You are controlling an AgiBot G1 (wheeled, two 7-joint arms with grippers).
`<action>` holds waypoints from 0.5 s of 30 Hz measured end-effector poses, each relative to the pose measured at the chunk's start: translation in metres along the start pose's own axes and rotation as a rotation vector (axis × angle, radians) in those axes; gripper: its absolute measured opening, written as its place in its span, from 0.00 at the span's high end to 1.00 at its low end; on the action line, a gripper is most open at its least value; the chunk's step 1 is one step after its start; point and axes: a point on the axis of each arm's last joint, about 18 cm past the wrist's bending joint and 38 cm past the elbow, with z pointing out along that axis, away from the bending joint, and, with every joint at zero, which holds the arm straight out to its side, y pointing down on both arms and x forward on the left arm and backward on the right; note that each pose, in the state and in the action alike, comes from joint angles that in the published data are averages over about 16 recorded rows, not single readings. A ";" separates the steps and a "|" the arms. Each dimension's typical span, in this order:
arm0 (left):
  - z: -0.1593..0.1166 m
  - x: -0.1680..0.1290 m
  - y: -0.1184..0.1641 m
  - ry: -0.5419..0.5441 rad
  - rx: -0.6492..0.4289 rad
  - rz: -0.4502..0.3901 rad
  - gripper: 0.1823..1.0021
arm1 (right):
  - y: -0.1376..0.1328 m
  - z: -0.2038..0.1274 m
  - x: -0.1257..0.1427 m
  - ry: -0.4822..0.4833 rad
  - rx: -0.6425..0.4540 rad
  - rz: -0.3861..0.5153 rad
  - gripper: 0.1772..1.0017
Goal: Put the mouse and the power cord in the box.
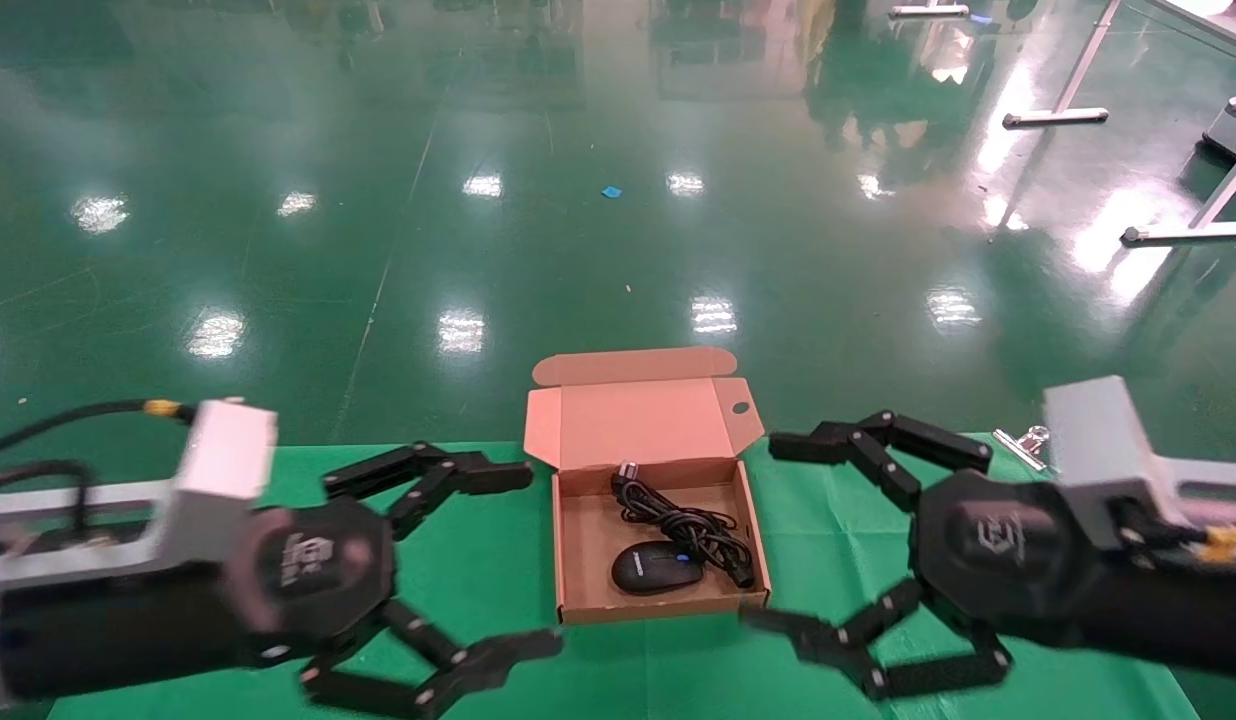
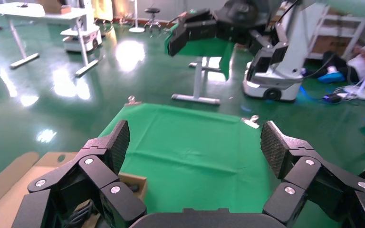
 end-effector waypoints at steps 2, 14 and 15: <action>-0.009 0.007 -0.007 0.014 0.012 0.003 0.00 | -0.005 -0.002 -0.009 -0.023 0.022 0.015 0.00; -0.040 0.037 -0.036 0.077 0.042 0.033 0.00 | -0.025 -0.009 -0.047 -0.124 0.098 0.065 0.00; -0.041 0.038 -0.037 0.079 0.043 0.034 0.00 | -0.025 -0.009 -0.048 -0.127 0.100 0.066 0.00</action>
